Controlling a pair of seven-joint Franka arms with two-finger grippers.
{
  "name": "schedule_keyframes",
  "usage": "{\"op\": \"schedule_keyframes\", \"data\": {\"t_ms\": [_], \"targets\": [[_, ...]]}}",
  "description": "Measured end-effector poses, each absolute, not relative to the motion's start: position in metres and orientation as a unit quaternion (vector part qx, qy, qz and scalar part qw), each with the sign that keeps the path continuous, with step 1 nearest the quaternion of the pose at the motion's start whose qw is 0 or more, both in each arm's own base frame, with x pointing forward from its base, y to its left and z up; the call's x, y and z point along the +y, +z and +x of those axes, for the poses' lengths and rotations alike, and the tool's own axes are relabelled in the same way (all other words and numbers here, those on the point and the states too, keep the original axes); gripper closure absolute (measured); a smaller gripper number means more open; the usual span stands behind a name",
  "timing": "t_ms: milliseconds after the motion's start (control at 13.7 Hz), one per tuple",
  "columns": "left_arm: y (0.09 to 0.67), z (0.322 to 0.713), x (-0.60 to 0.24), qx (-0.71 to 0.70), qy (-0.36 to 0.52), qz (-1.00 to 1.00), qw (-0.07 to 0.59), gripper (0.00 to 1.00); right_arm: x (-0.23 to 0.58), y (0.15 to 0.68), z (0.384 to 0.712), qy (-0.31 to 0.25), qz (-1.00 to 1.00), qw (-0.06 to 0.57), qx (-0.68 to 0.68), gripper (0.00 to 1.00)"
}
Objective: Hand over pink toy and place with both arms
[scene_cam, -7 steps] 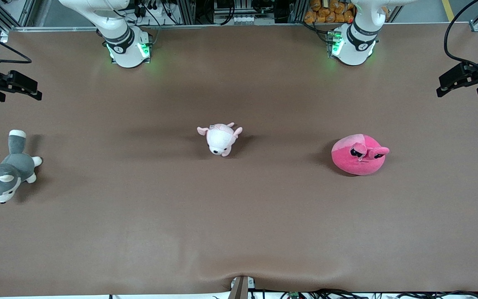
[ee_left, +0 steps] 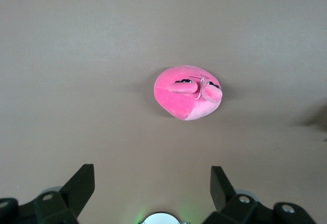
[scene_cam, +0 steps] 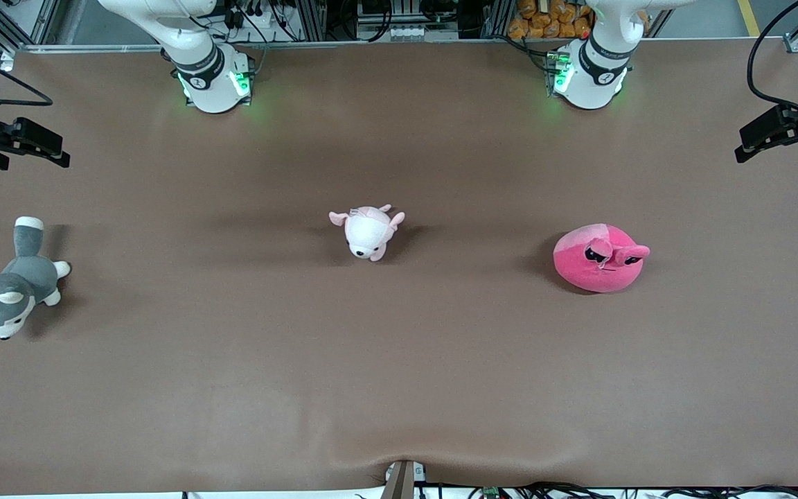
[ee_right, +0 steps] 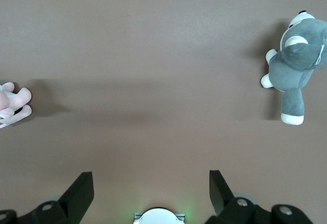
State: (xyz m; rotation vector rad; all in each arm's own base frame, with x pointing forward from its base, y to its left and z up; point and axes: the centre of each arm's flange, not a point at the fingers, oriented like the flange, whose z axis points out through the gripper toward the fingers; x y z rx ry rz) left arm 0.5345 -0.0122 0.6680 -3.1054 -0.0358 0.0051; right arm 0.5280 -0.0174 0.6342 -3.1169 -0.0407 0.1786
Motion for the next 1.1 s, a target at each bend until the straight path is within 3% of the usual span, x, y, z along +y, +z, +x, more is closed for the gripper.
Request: {"op": "schedule_keyframes", "data": {"t_ms": [1099], "targets": [[0.6596, 0.5413, -0.0151, -0.009, 0.009, -1.0, 0.018, 0.0, -0.0227, 0.6343, 0.5279, 0.057, -0.998, 0.011, -0.019, 0.0]]}}
